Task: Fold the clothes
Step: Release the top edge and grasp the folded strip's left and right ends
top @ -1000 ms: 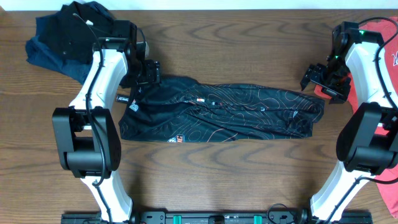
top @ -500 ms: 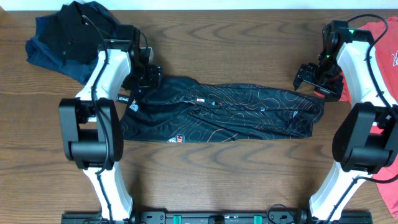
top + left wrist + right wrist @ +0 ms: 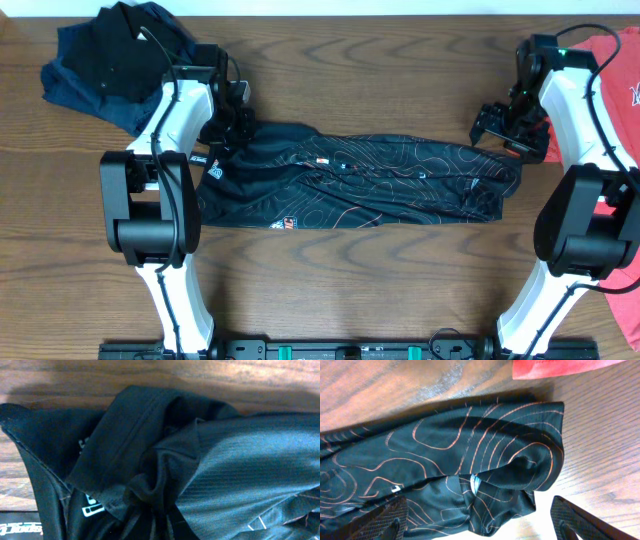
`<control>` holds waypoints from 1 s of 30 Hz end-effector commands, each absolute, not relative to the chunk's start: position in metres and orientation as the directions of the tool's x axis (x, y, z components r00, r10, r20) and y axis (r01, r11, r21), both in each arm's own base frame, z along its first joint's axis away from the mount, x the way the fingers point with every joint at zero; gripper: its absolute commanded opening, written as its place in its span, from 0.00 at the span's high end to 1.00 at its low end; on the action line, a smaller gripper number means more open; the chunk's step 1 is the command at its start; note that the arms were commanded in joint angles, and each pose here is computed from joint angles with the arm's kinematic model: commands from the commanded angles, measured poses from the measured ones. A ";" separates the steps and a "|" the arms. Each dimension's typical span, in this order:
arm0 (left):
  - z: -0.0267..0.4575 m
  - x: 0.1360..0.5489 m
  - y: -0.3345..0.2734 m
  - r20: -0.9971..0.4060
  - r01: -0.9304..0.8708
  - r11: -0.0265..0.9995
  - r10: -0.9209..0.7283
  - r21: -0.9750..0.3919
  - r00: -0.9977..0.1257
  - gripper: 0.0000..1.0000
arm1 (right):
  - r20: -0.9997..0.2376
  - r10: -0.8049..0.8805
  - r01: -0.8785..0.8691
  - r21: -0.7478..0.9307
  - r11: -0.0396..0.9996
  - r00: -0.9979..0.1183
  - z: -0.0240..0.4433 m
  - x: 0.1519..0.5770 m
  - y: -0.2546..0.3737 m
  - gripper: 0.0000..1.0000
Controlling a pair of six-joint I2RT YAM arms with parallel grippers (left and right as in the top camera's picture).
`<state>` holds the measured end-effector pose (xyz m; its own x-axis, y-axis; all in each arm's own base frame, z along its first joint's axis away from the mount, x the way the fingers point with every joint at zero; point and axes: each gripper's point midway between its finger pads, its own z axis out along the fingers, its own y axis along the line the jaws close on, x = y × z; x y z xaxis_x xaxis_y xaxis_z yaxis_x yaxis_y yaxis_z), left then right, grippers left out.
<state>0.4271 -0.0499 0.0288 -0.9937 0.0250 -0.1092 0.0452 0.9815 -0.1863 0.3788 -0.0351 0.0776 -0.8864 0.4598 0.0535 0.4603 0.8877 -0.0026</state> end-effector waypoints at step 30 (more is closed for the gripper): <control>0.092 0.328 -0.016 0.163 -0.049 0.998 -0.042 -0.039 -0.986 0.62 | 0.062 0.438 0.439 0.013 0.898 -0.897 0.065 0.370 -0.027 0.16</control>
<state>0.3345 -0.0269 0.0928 -0.9899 -0.0338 0.1378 -0.0467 0.9947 -0.0918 0.3708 -0.0325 0.0576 -0.8853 0.4592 0.0737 0.4605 0.8877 0.0000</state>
